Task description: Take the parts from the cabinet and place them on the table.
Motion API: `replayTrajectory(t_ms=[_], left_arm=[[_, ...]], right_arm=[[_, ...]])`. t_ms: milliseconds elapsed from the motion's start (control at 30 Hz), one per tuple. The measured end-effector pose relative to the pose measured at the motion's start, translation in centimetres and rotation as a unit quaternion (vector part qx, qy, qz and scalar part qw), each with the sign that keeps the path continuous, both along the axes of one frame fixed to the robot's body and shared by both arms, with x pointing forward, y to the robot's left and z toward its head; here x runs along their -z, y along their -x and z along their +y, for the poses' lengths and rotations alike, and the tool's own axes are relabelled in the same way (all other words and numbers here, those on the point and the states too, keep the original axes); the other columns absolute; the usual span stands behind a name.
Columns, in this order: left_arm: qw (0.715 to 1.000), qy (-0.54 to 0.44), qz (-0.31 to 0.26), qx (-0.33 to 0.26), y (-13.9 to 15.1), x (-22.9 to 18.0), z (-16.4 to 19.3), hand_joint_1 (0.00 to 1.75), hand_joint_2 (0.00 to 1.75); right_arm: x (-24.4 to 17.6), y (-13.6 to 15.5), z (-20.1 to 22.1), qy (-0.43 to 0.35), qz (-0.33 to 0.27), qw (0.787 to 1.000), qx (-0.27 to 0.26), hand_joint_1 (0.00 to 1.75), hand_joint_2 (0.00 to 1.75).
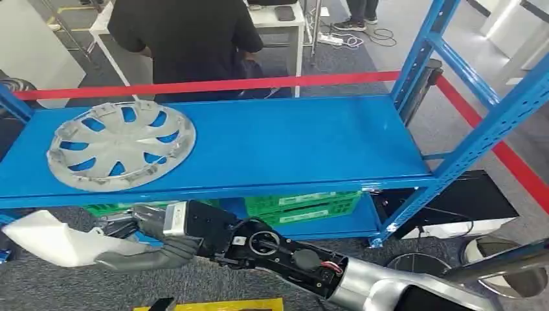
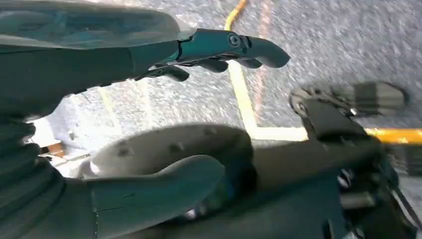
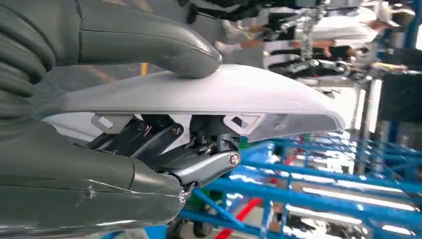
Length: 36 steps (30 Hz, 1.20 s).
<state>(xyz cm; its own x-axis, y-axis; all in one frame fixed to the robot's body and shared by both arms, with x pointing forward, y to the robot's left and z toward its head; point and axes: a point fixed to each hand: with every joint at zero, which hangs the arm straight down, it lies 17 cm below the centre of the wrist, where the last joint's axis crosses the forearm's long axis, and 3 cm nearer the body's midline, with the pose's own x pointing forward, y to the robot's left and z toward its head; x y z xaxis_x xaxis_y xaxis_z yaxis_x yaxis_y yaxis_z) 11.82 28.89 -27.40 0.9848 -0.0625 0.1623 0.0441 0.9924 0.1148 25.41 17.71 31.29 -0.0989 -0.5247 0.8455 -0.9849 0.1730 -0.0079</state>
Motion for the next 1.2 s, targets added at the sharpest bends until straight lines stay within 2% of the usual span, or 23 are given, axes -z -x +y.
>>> replayTrajectory(t_ms=[600, 1000, 1200], left_arm=[[1.0, -0.012, 0.001, -0.016, 1.7, 0.3, 1.4, 0.0, 1.75], [0.999, -0.017, 0.034, -0.014, 2.9, 0.5, 2.5, 0.0, 1.75], [1.0, -0.016, 0.012, -0.018, 2.3, 0.4, 2.8, 0.0, 1.75]], right_arm=[[2.3, 1.0, 0.5, 0.007, 0.02, 0.999, -0.028, 1.75, 1.75], [4.2, 0.4, 0.7, 0.019, 0.036, 0.999, -0.009, 1.75, 1.75], [4.9, 0.0, 0.5, 0.027, 0.034, 0.999, 0.001, 1.75, 1.75]])
